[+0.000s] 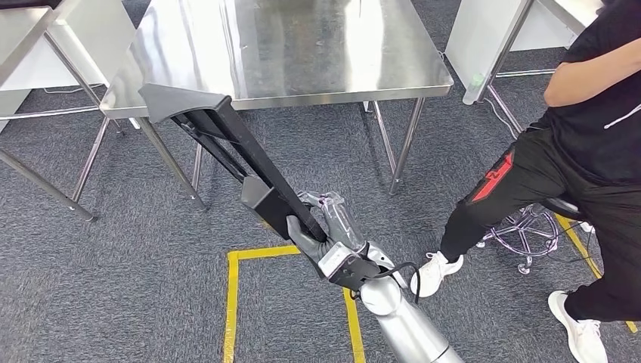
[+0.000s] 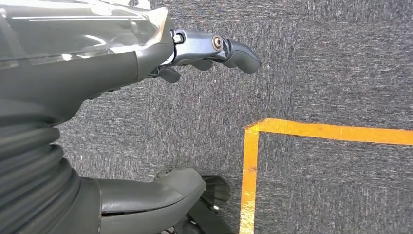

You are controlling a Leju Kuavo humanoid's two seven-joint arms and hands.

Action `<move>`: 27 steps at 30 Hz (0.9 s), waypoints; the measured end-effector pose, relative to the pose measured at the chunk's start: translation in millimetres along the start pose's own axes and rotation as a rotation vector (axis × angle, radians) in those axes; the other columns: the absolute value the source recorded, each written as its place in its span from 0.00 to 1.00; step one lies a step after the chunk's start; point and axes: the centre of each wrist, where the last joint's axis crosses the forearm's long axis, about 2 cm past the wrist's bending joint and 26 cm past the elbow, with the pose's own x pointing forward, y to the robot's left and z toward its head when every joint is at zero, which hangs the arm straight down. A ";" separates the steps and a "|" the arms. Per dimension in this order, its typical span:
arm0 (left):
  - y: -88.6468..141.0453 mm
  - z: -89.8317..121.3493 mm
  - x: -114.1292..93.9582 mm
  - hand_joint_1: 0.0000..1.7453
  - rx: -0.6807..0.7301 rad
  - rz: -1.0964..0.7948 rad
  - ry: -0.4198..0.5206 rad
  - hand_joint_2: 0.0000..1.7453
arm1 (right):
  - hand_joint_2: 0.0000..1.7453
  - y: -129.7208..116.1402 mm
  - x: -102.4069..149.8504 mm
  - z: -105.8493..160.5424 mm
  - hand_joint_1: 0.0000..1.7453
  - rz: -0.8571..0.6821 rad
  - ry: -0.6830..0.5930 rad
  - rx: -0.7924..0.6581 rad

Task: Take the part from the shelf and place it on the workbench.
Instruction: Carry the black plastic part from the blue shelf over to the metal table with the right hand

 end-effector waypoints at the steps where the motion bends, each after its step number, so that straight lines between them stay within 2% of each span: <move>1: 0.2 0.3 -0.4 0.00 0.000 0.000 0.001 1.00 | 1.00 0.0 -0.1 0.1 1.00 0.000 0.001 0.000; 27: 0.4 -3.1 4.4 0.00 -0.019 0.003 -0.020 1.00 | 1.00 -6.0 4.1 1.1 1.00 0.027 -0.014 -0.011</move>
